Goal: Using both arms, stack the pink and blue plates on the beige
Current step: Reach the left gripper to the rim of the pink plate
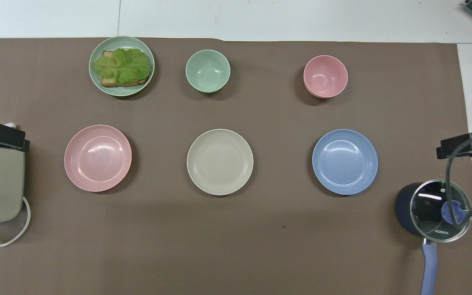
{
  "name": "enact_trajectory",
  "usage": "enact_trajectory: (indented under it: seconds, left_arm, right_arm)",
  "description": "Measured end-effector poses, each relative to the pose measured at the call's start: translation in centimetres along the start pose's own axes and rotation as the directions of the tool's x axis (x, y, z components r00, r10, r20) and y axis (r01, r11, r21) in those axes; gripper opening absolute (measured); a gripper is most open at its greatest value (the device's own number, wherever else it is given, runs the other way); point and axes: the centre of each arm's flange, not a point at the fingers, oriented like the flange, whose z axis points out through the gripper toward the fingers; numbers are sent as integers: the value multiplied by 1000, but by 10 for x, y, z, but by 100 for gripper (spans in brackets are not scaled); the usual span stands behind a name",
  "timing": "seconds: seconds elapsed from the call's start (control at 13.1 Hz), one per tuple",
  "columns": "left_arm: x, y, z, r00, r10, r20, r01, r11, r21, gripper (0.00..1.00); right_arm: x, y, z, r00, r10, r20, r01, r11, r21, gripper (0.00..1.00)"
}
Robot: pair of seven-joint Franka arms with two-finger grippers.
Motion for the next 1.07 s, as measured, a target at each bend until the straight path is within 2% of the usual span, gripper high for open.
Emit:
enact_trajectory:
  seconds: [0.31, 0.46, 1.07]
  left_arm:
    - [-1, -2, 2, 1000, -4, 5, 4, 1000, -1, 100]
    - [2, -4, 22, 1000, -8, 21, 8, 1000, -1, 100]
    - [18, -36, 205, 997, -66, 40, 66, 998, 0, 100]
  right_arm:
    - [0, 0, 1, 1000, 0, 1, 0, 1000, 0, 100]
    - [0, 0, 1, 1000, 0, -1, 0, 1000, 0, 100]
    - [-1, 1, 1, 1000, 1, -4, -1, 1000, 1, 100]
